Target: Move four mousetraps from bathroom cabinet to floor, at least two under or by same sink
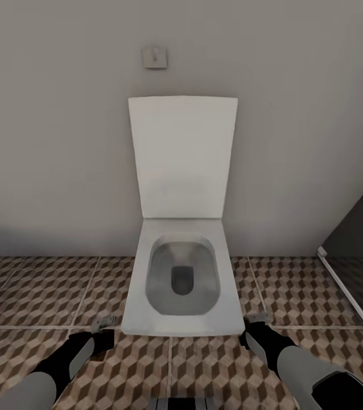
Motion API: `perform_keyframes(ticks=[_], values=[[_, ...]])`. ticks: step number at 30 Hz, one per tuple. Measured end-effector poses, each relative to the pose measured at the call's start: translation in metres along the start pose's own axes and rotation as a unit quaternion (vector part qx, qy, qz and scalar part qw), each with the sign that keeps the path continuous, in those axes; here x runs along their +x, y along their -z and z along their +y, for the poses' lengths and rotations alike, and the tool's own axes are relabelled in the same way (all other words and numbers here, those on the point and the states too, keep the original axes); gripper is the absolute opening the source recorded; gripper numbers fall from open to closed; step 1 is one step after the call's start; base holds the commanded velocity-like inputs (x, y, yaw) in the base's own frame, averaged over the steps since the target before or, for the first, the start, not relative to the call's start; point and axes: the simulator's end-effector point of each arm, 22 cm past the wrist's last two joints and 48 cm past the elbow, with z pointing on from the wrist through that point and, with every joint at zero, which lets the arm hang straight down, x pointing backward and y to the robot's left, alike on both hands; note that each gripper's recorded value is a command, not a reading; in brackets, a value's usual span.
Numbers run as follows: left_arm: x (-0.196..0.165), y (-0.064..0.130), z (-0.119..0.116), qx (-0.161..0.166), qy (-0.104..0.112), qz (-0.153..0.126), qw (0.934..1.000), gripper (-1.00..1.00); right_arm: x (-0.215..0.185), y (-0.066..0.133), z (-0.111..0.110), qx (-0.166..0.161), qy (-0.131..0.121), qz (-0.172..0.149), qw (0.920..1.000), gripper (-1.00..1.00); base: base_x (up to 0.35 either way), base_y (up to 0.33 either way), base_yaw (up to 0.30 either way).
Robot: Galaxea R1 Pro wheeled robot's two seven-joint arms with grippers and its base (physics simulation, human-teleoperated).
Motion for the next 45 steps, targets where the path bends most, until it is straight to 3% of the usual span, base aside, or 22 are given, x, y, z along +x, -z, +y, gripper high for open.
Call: perform_keyframes(ticks=[14, 32, 42, 45], values=[[0.025, -0.02, 0.005, -0.005, -0.002, 0.027, 0.9996, -1.0, 0.024, -0.022, 0.004, 0.006, 0.007, 0.028, 0.9996, -1.0, 0.0, 0.0, 0.0], [0.025, -0.02, 0.004, -0.005, -0.003, 0.027, 0.9996, -1.0, 0.023, -0.022, 0.004, 0.005, 0.007, 0.026, 0.9996, -1.0, 0.0, 0.0, 0.0], [0.015, -0.018, 0.008, -0.007, -0.006, 0.016, 0.9998, -1.0, 0.023, -0.021, 0.006, 0.005, 0.011, 0.032, 0.9994, -1.0, 0.0, 0.0, 0.0], [0.01, -0.018, 0.007, -0.006, -0.007, 0.008, 0.9999, -1.0, 0.023, -0.023, -0.003, 0.01, 0.009, 0.029, 0.9995, -1.0, 0.0, 0.0, 0.0]])
